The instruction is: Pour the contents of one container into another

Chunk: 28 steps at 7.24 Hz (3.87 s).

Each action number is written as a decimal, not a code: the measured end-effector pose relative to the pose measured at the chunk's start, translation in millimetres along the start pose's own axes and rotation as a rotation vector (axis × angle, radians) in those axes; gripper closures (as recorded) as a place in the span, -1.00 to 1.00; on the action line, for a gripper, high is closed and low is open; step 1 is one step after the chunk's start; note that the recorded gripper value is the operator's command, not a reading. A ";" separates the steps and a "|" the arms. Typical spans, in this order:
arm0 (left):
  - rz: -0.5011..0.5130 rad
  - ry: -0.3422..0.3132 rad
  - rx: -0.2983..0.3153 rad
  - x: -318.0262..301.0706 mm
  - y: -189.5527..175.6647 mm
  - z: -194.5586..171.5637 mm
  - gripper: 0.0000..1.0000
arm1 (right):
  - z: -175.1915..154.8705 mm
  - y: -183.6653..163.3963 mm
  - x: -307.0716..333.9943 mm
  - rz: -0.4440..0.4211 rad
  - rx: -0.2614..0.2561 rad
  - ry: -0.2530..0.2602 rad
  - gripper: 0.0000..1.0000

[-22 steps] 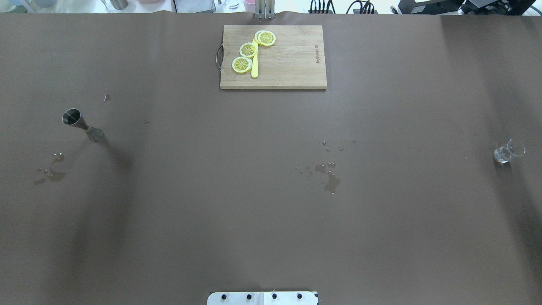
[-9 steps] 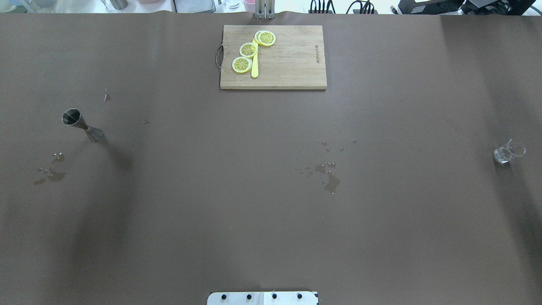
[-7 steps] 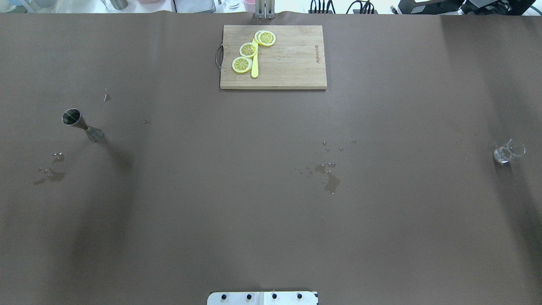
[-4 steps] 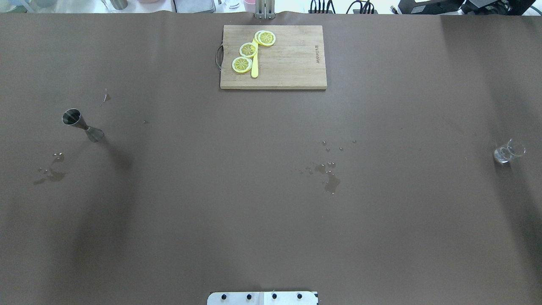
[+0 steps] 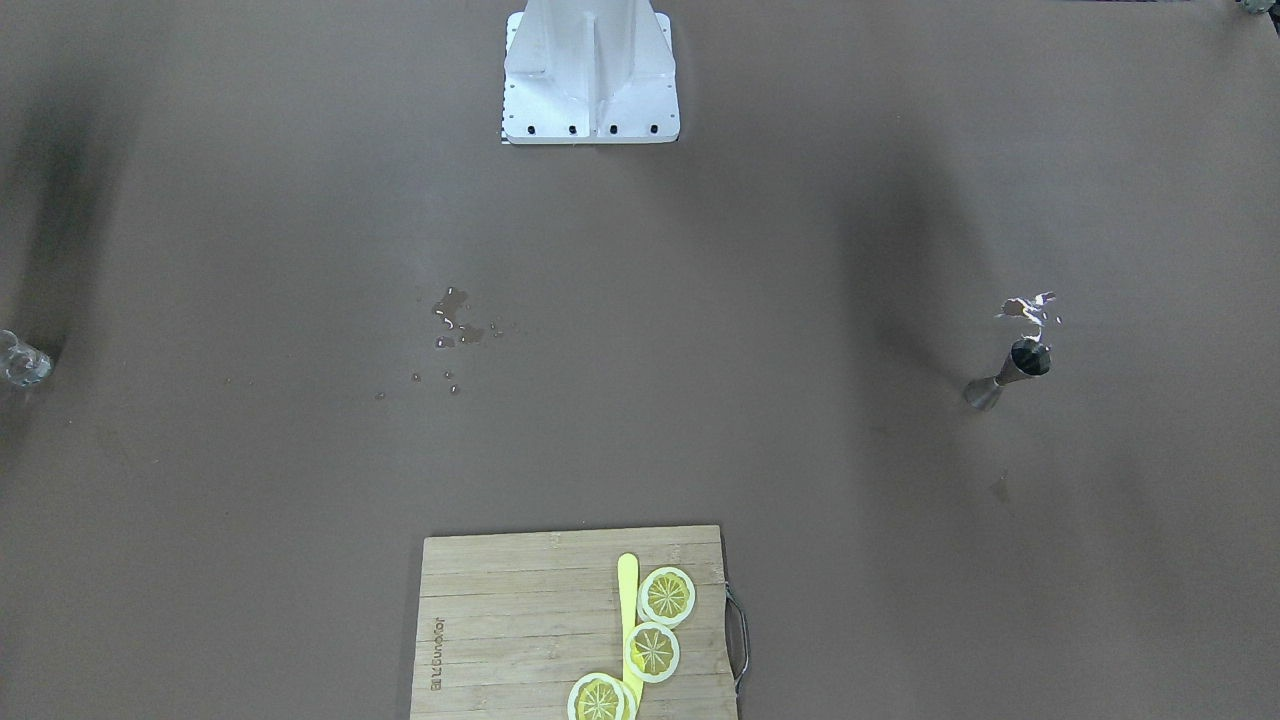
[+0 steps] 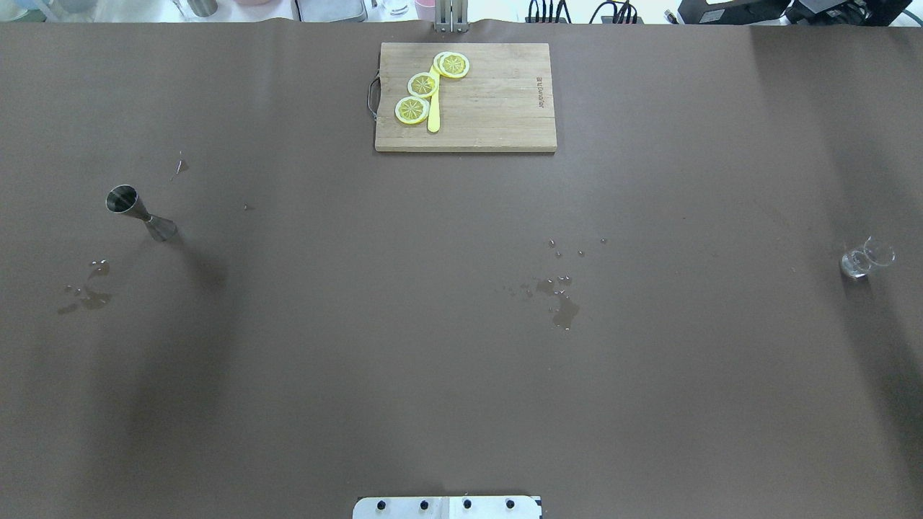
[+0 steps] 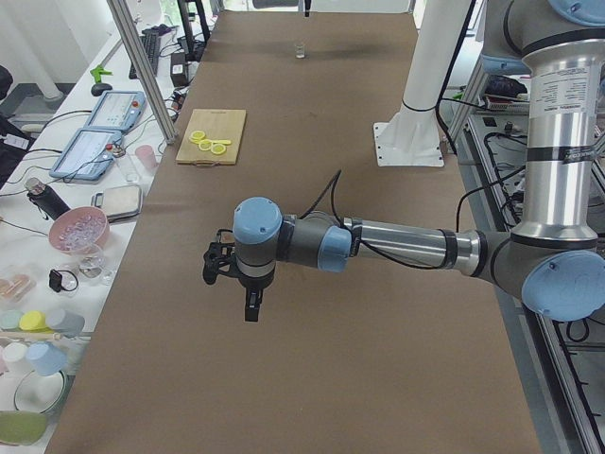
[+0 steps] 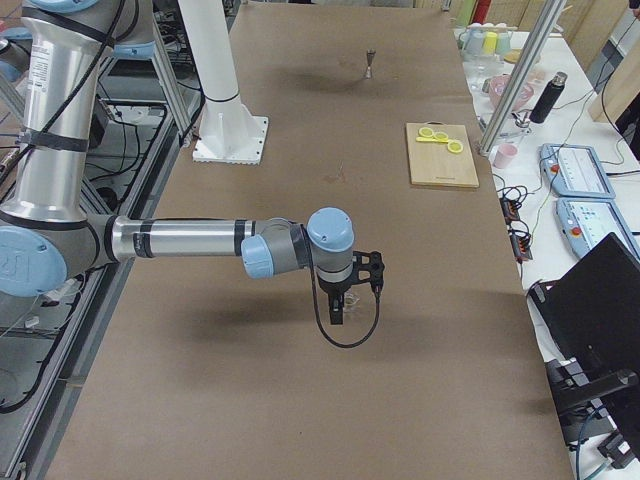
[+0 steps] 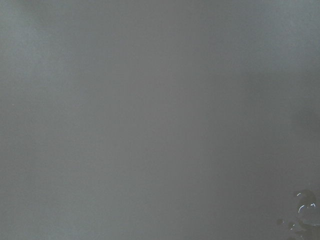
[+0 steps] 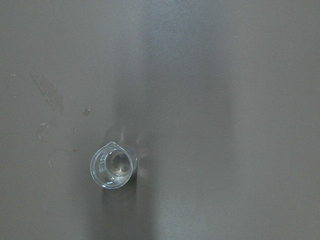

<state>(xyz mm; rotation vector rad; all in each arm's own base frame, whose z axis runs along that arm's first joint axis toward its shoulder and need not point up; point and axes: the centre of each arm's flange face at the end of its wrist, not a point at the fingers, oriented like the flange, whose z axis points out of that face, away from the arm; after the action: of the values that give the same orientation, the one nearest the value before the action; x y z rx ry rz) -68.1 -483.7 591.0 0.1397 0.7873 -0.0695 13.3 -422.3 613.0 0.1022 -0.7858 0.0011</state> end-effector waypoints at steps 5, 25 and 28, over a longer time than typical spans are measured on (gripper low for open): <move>-0.101 0.026 0.096 74.6 -28.3 -25.5 -0.95 | 1.3 1.3 1.3 0.004 -0.004 0.001 -1.00; -0.155 -0.146 1.144 352.7 113.0 129.9 -0.94 | -0.2 -2.4 -1.5 -0.004 0.004 0.001 -1.00; -0.180 -0.123 1.128 351.1 153.9 199.0 -0.94 | -0.2 -2.5 -1.3 -0.005 0.004 0.001 -1.00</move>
<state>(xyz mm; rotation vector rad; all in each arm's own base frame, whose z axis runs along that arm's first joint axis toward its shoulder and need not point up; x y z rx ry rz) 336.2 -365.2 495.7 1.1199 0.5583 -0.6874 12.6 -424.7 611.8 0.1081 -0.7843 -0.0014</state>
